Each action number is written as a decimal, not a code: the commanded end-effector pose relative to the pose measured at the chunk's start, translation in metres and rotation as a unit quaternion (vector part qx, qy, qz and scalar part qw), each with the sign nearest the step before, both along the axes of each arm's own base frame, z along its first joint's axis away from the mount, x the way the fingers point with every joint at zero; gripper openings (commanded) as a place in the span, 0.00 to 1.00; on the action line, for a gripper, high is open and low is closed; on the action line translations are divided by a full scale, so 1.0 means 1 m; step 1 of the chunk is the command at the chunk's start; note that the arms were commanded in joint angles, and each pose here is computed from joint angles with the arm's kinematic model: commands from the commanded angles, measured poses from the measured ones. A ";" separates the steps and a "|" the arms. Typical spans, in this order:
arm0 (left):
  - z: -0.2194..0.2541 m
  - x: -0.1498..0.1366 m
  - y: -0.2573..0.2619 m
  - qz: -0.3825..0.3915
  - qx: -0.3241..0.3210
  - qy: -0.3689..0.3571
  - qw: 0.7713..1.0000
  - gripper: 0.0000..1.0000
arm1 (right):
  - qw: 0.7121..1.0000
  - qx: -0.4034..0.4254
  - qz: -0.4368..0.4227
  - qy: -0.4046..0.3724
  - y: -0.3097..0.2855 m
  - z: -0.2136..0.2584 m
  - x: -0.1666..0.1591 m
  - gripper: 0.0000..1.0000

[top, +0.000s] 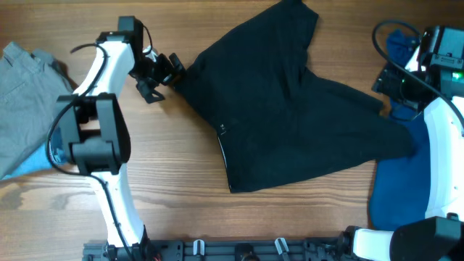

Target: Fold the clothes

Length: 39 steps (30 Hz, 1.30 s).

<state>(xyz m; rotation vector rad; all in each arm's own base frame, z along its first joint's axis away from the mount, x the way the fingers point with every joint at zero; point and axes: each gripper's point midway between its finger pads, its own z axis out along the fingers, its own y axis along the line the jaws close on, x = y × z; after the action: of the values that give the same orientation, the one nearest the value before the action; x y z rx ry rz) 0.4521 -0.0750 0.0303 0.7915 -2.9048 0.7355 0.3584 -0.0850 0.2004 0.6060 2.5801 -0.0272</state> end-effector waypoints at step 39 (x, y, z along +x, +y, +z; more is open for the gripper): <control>0.065 -0.005 0.046 -0.039 0.097 0.045 0.993 1.00 | 0.928 0.064 0.322 -0.174 0.287 -0.073 0.160 0.86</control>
<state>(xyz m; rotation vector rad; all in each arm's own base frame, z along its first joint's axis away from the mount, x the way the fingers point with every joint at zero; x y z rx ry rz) 0.4501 -0.0041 0.0960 0.8478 -2.9127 0.3965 0.5035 0.1916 0.1518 -0.2147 2.2992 0.4946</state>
